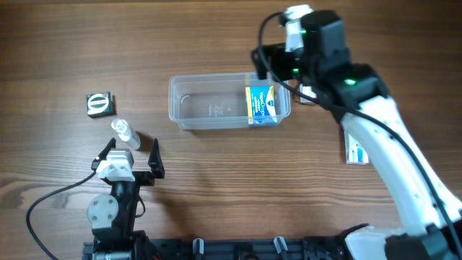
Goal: Pack container
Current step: 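Release box, move right gripper to white Hansaplast box and grasp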
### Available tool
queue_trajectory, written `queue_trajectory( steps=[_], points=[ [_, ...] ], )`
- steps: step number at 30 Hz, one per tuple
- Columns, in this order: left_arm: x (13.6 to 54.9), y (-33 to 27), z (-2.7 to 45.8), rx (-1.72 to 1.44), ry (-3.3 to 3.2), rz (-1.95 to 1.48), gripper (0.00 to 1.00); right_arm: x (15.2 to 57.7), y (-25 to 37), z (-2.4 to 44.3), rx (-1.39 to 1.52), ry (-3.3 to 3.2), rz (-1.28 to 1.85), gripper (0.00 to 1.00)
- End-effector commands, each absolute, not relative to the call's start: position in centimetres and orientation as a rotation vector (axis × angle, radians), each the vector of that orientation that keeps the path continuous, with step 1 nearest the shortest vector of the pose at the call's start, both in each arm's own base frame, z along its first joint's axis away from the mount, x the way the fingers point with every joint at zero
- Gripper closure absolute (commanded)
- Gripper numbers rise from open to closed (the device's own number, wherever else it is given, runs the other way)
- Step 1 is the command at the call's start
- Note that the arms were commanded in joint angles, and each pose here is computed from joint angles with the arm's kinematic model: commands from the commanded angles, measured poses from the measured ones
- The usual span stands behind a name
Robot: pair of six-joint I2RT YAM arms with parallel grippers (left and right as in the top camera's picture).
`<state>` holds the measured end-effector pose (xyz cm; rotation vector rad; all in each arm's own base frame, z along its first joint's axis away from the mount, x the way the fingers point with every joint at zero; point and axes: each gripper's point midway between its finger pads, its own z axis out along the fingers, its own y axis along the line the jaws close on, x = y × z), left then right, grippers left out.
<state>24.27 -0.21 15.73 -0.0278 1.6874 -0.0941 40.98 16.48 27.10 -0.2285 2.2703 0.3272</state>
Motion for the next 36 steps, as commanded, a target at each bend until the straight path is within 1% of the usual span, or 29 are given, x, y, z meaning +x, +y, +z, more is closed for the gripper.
queue_trajectory(
  steps=[1, 5, 8, 14, 19, 23, 29, 36],
  points=[
    [24.3, -0.2, 15.5, -0.009, 1.691, -0.085, 0.0, 41.8, 8.8, 26.4, -0.042, 2.31, 0.009, 0.0],
    [24.3, -0.2, 15.5, -0.009, 1.691, -0.085, 0.0, 42.4, 5.4, 24.6, 0.036, 2.371, -0.044, 0.01],
    [24.3, -0.2, 15.5, -0.009, 1.691, -0.085, 0.0, 43.4, 4.3, 22.9, 0.052, 2.403, -0.061, 0.01],
    [24.3, -0.2, 15.5, -0.009, 1.691, -0.085, 0.0, 46.0, 4.2, 18.5, -0.021, 2.462, -0.074, 0.02],
    [24.3, -0.2, 15.5, -0.009, 1.692, -0.085, 0.0, 47.6, 4.5, 13.6, -0.059, 2.537, -0.068, 0.02],
    [24.3, -0.2, 15.5, -0.009, 1.691, -0.085, 0.01, 47.9, 4.1, 10.0, -0.055, 2.607, -0.076, 0.02],
    [24.3, -0.2, 15.5, -0.009, 1.691, -0.085, 0.0, 48.0, 3.9, 6.2, -0.07, 2.681, 0.005, 0.01],
    [24.3, -0.2, 15.5, -0.009, 1.691, -0.085, 0.0, 48.1, 3.8, 4.3, -0.07, 2.711, 0.006, 0.02]
  ],
)
